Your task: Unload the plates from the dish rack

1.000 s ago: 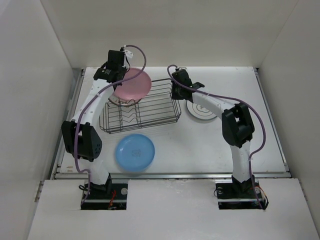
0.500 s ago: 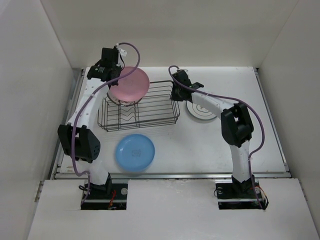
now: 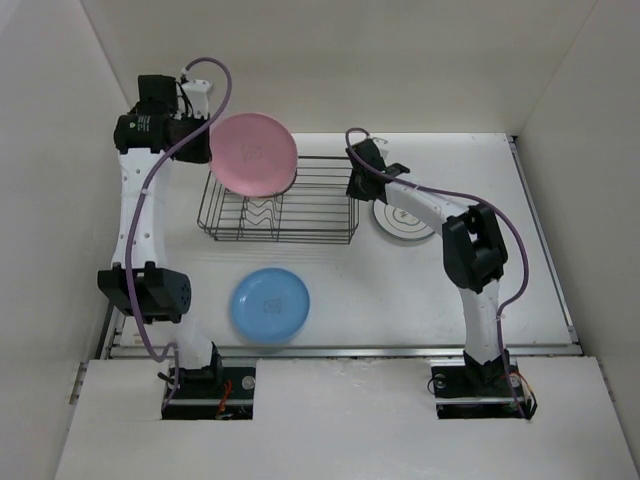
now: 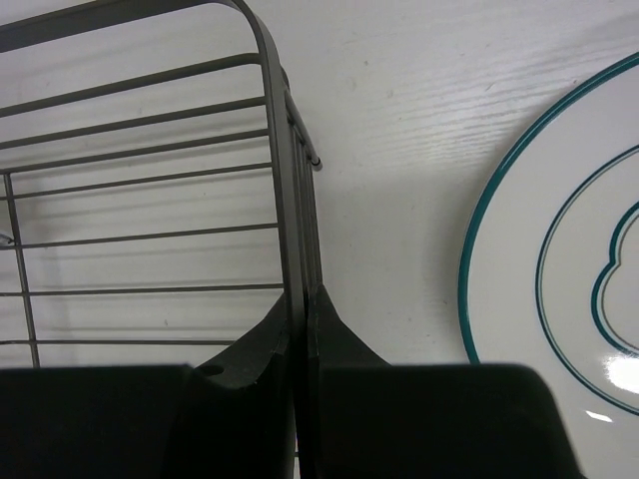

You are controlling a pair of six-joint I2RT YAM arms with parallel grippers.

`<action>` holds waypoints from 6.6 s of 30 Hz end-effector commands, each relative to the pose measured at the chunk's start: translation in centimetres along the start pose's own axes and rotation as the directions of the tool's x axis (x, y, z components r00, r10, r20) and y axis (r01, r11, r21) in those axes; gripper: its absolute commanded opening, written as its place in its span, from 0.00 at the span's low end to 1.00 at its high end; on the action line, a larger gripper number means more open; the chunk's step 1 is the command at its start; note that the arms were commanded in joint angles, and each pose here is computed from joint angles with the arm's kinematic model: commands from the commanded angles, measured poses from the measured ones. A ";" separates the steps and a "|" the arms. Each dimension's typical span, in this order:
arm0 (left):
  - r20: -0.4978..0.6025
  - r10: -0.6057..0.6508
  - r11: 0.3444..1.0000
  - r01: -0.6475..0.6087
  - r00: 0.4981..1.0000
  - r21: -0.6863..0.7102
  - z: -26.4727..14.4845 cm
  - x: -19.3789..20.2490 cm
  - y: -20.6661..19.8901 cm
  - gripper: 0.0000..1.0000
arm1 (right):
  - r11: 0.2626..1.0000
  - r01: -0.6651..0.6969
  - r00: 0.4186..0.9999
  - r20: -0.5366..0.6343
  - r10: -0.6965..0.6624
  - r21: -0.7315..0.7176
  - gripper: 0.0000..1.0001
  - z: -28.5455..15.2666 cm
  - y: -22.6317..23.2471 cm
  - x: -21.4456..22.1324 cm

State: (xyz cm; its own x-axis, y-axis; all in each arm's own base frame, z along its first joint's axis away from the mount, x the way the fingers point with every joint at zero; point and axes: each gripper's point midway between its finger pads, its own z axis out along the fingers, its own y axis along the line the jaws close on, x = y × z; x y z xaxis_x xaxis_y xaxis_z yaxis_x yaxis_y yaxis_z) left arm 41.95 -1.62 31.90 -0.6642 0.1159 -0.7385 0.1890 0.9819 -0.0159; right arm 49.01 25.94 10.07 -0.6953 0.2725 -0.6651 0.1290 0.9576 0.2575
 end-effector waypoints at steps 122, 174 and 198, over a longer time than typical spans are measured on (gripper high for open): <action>-0.572 -0.200 0.960 0.042 0.795 -0.277 16.6 17.2 7.5 0.00 | 0.585 0.430 0.896 0.407 -0.180 -0.688 0.50 -1.5 23.3 -5.7; -0.616 -0.260 0.954 0.098 0.743 -0.284 16.5 18.6 6.9 0.00 | 0.753 0.451 0.804 0.585 -0.110 -0.479 0.00 -7.5 20.6 -13.5; -0.554 -0.303 0.943 0.159 0.775 -0.293 16.6 16.2 7.1 0.06 | 0.895 -0.327 0.843 0.335 0.421 -0.303 0.00 -15.1 -11.4 -15.3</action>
State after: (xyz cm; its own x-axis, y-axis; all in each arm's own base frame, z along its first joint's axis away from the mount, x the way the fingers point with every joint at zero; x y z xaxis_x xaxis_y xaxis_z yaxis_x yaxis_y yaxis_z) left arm 43.69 4.07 8.46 -0.9821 -0.0787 -0.1708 -0.0880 0.9950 0.0475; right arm 50.41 10.71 28.69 -0.2685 0.5507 -0.7903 0.0919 0.8314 0.5481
